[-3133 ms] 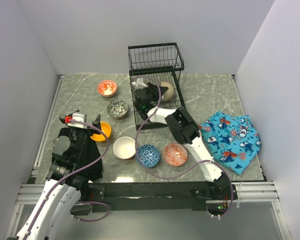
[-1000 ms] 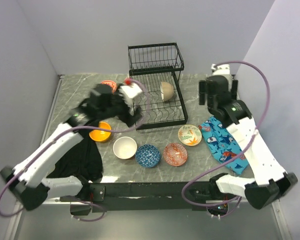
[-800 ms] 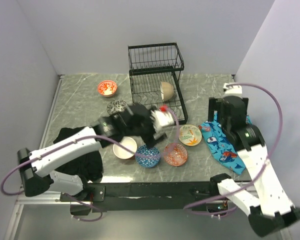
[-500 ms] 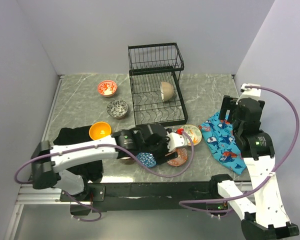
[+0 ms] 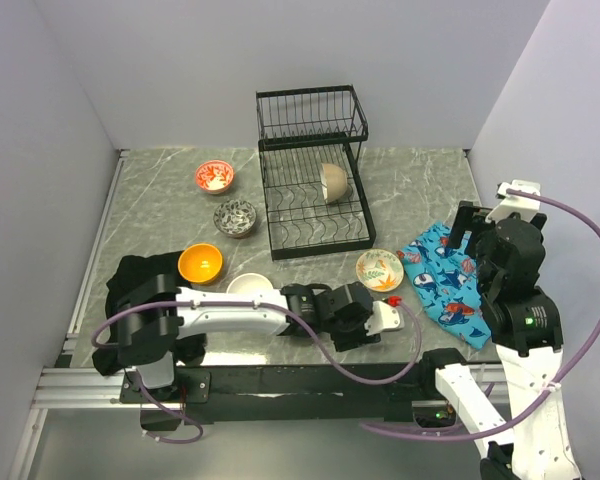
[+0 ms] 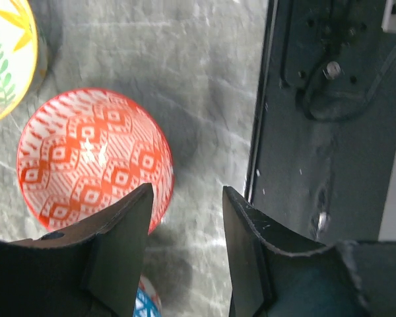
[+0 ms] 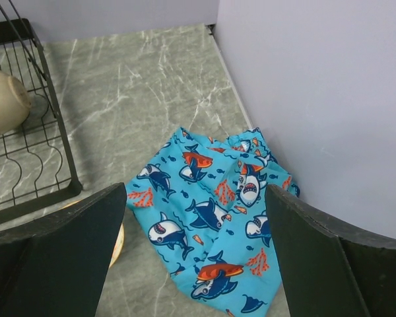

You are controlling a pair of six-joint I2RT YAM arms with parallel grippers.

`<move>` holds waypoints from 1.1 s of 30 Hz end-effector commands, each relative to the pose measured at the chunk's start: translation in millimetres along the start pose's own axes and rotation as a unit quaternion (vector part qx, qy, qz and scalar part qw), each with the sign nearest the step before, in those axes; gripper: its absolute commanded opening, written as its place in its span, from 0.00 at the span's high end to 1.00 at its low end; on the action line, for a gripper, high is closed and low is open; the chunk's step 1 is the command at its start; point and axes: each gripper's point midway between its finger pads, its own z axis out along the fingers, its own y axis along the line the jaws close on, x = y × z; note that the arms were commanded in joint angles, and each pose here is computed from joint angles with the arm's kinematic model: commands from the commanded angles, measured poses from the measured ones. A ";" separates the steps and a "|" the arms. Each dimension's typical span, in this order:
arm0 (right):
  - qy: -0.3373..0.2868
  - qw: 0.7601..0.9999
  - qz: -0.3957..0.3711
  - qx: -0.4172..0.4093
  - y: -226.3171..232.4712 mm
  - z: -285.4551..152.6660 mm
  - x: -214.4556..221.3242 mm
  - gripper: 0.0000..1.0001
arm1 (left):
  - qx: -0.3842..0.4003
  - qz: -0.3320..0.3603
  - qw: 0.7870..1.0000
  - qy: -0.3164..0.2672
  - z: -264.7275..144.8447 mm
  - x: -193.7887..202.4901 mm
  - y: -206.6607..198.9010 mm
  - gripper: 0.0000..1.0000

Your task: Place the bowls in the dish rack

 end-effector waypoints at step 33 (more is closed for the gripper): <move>-0.039 0.999 0.001 0.000 -4.5 -5.7 -14.4 0.06 | -0.069 -0.008 0.997 0.016 67.3 -7.6 32.2 0.65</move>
